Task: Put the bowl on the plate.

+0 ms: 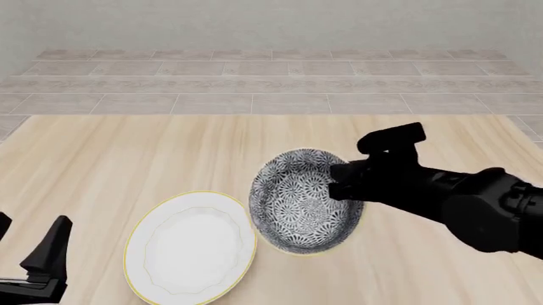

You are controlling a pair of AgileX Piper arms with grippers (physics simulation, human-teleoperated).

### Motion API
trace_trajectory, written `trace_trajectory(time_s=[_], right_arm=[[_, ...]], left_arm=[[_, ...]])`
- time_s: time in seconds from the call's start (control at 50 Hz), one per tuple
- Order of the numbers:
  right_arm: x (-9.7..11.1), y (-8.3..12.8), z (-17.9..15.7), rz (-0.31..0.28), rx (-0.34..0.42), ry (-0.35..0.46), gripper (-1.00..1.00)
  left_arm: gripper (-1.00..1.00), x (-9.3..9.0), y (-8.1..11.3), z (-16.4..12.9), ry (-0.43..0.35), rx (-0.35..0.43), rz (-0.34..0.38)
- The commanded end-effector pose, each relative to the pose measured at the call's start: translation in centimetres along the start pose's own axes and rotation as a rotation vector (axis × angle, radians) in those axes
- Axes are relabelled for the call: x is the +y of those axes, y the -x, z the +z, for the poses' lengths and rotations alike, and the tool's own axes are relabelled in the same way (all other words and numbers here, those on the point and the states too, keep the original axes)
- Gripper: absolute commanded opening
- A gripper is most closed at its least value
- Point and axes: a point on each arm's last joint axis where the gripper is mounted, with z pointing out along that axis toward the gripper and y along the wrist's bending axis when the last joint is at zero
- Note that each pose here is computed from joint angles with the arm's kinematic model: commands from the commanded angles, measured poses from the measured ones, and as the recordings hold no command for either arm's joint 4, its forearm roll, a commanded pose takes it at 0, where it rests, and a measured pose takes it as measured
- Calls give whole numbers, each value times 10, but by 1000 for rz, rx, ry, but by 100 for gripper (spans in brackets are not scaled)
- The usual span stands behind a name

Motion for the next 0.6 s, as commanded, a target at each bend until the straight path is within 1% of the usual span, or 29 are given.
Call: trace_trajectory(time_s=[0.02, 0.16, 0.28, 0.6], right_arm=[[15, 13, 10, 65, 2, 42, -100], [24, 17, 21, 76, 7, 65, -100], [32, 17, 28, 70, 16, 84, -100], [54, 35, 39, 61, 11, 134, -100]], left_arm=[[100, 0, 0, -1, -3, -1, 0], [100, 0, 0, -2, -1, -2, -1], [100, 0, 0, -2, 0, -5, -2], [100, 0, 0, -2, 0, -10, -3]])
